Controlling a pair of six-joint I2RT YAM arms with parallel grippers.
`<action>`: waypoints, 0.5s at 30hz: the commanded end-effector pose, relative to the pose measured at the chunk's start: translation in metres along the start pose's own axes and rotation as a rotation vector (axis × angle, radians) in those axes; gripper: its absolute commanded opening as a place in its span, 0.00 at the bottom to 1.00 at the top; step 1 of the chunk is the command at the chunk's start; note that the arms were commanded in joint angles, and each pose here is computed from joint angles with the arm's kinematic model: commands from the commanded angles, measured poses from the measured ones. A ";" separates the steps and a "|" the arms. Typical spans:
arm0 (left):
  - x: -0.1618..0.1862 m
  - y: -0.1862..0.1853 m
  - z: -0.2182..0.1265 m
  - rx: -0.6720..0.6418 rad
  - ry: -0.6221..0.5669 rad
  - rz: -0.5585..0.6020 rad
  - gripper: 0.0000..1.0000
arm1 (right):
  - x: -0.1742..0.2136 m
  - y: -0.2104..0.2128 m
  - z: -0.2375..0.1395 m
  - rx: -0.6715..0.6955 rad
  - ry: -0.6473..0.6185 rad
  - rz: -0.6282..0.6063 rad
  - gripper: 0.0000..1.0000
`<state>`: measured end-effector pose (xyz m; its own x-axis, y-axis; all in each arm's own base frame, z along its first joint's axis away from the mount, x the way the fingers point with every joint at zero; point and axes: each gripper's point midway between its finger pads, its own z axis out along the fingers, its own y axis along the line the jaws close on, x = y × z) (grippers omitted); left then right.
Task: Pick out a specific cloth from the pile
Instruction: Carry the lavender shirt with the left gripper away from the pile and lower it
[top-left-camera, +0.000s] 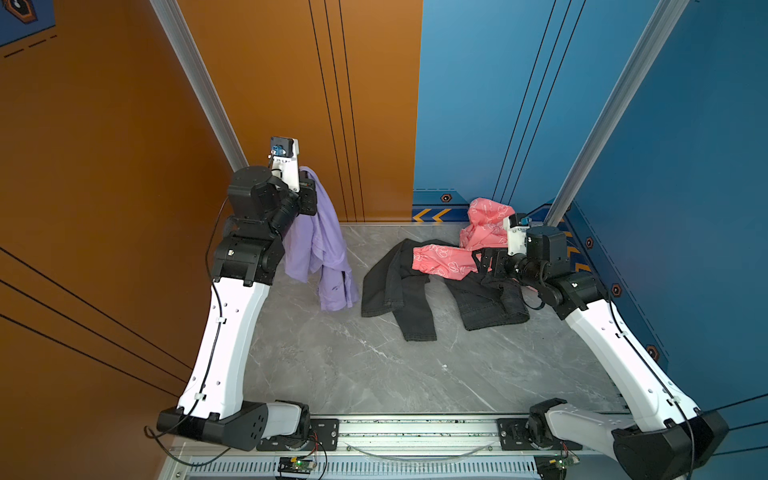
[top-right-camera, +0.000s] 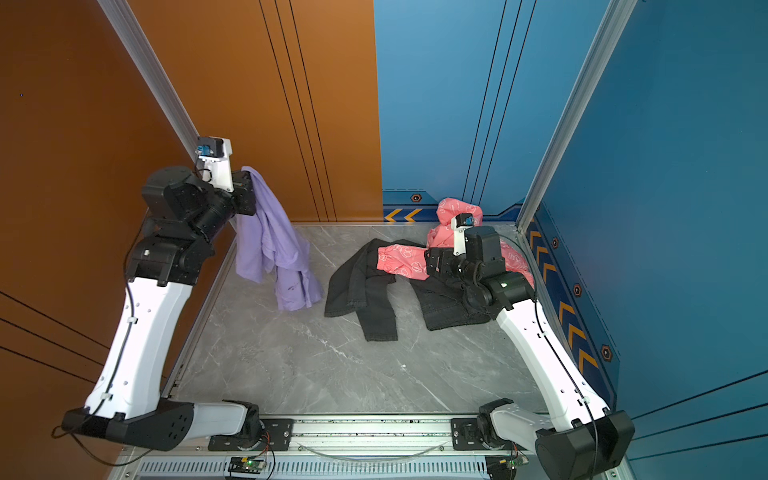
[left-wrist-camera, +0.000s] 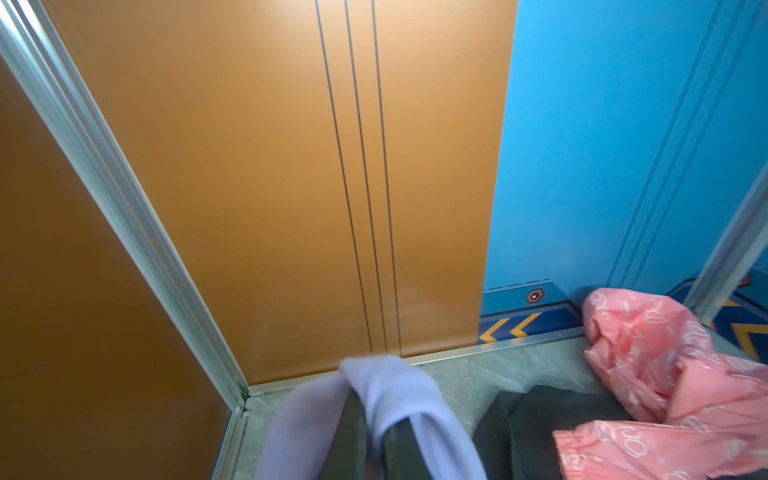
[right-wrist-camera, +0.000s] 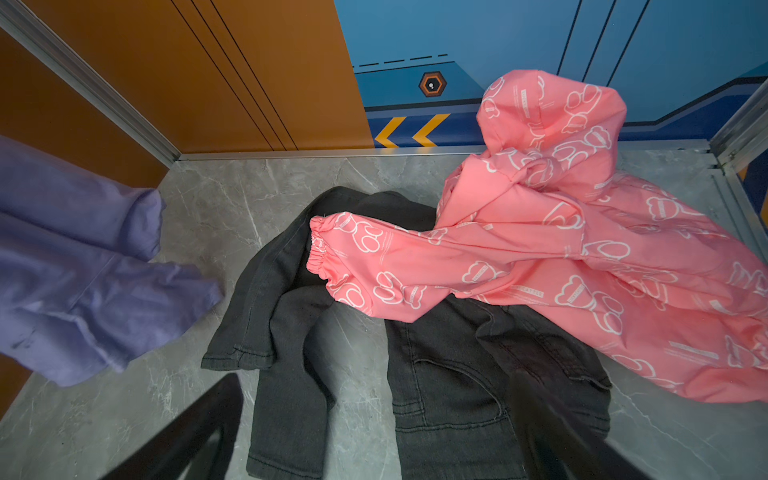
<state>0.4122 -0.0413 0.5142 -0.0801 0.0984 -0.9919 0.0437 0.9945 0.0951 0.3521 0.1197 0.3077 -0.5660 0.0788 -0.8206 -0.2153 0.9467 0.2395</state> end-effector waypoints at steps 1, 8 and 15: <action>-0.014 0.042 0.014 -0.198 -0.023 0.013 0.00 | -0.004 0.007 0.002 -0.027 -0.013 0.007 1.00; -0.008 0.070 0.031 -0.326 0.011 0.051 0.00 | 0.001 0.006 0.002 -0.019 -0.006 0.005 1.00; 0.077 0.068 0.021 -0.377 0.174 0.129 0.00 | 0.006 0.006 0.007 -0.023 0.009 0.012 1.00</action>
<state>0.4435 0.0233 0.4528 -0.2532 0.1741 -0.9516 -0.2407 0.9414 0.2363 0.3516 0.1218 0.3042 -0.5727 0.0746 -0.8164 -0.2188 0.9458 0.2399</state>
